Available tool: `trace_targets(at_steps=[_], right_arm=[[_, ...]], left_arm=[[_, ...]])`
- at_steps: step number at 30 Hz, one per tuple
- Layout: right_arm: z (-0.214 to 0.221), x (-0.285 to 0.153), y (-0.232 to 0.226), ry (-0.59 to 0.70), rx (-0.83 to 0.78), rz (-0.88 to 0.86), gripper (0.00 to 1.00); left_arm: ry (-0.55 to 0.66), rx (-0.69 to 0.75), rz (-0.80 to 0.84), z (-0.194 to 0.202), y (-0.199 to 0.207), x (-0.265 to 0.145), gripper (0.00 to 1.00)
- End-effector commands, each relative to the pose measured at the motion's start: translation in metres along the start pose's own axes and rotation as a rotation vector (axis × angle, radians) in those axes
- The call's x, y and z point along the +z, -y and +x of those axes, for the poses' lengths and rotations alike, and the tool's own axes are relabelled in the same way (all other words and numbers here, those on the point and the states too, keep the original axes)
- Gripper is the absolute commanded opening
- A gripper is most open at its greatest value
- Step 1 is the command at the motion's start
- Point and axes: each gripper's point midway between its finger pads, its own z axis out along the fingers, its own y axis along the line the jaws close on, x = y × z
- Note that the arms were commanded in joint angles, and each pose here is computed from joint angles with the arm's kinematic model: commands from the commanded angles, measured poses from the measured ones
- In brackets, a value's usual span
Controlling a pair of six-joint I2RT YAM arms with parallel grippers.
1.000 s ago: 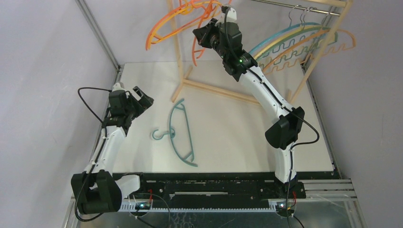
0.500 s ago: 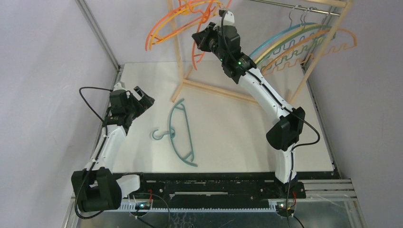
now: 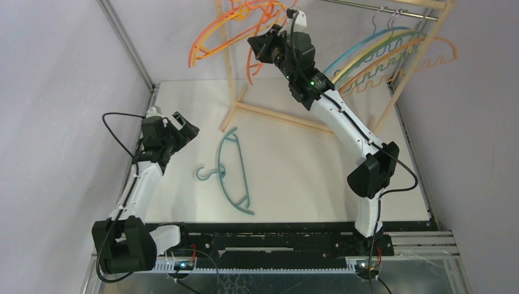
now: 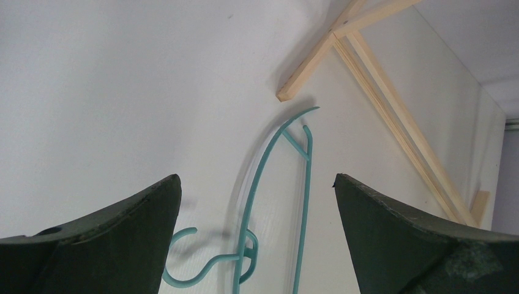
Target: Organize the hangers
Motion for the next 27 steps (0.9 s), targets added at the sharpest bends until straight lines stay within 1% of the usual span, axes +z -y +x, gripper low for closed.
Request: trace_targets(at_steps=[1, 4, 10, 16, 21, 27], right_arm=[[-0.057, -0.008, -0.013, 0.131, 0.000, -0.026, 0.00], [-0.058, -0.001, 0.001, 0.134, 0.007, -0.001, 0.00], [-0.075, 0.003, 0.029, 0.178, 0.017, 0.053, 0.00], [-0.057, 0.008, 0.053, 0.120, 0.043, 0.105, 0.00], [-0.044, 0.008, 0.059, 0.096, 0.050, 0.113, 0.00], [-0.039, 0.004, 0.050, 0.083, 0.002, 0.098, 0.00]], left_arm=[[0.041, 0.005, 0.031, -0.008, 0.004, -0.005, 0.99], [0.042, 0.007, 0.028, -0.007, 0.003, -0.007, 1.00], [0.041, 0.007, 0.019, -0.003, -0.001, -0.009, 0.99], [0.036, 0.002, 0.012, -0.001, -0.004, -0.008, 1.00], [0.037, 0.005, 0.012, -0.002, -0.004, -0.008, 0.99], [0.033, -0.001, 0.012, 0.001, -0.006, -0.007, 0.99]])
